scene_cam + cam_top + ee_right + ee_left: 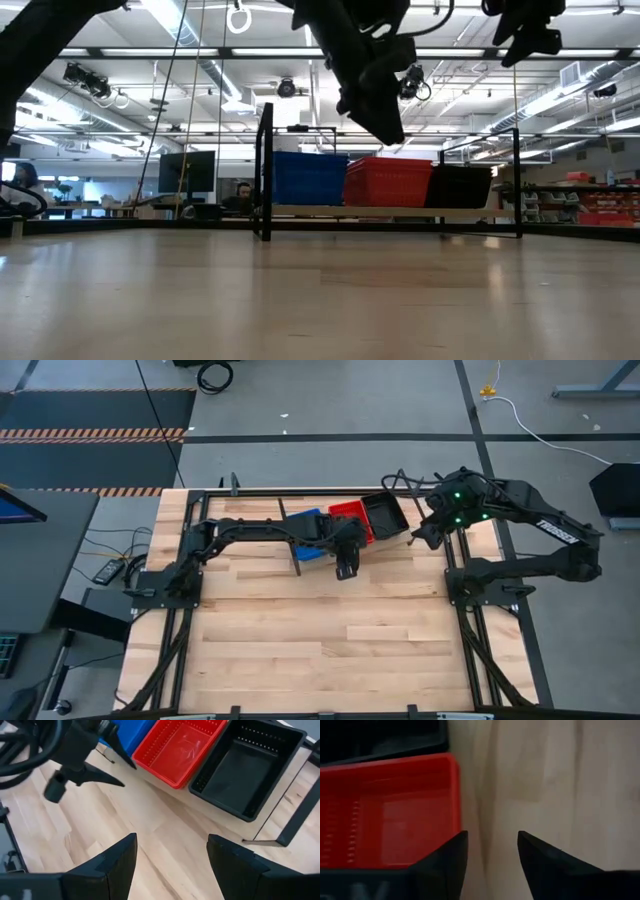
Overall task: Stack baskets on shelf by color
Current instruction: Adjust the stacked red bins on the shelf
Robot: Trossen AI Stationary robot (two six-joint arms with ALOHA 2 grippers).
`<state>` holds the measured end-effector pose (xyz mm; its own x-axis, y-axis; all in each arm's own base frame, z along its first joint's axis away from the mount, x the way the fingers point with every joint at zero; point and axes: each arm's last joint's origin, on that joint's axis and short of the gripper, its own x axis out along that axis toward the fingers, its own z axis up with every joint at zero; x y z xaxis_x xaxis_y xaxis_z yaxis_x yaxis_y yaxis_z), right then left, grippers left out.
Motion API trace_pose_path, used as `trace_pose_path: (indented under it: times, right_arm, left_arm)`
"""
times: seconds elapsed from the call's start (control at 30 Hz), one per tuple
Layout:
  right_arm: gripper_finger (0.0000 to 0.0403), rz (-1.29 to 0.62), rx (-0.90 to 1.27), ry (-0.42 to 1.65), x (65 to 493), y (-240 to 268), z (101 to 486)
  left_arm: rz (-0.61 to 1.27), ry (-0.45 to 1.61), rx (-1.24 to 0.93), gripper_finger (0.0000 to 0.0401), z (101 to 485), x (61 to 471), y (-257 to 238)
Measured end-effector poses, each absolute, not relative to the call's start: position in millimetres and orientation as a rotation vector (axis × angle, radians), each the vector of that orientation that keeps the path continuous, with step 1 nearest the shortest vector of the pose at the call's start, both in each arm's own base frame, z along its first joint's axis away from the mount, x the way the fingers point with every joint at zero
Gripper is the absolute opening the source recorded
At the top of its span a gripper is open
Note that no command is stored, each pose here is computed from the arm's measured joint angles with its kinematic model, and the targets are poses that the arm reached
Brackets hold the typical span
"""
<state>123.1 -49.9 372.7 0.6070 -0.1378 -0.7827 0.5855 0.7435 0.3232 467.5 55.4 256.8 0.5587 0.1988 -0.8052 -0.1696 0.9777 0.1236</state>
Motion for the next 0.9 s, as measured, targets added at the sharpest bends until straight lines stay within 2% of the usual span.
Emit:
trace_pose_path:
  times: [0.3, 0.9]
  right_arm:
    - [0.0245, -0.458, 0.627, 0.789, 116.7, -47.1, 375.5]
    - [0.0245, -0.494, 0.608, 0.786, 117.1, -48.5, 375.3]
  left_arm:
    - [0.208, 0.882, 0.128, 0.0194, 265.4, 471.5, 56.8]
    - [0.230, 0.972, 0.112, 0.0194, 225.4, 481.1, 76.7]
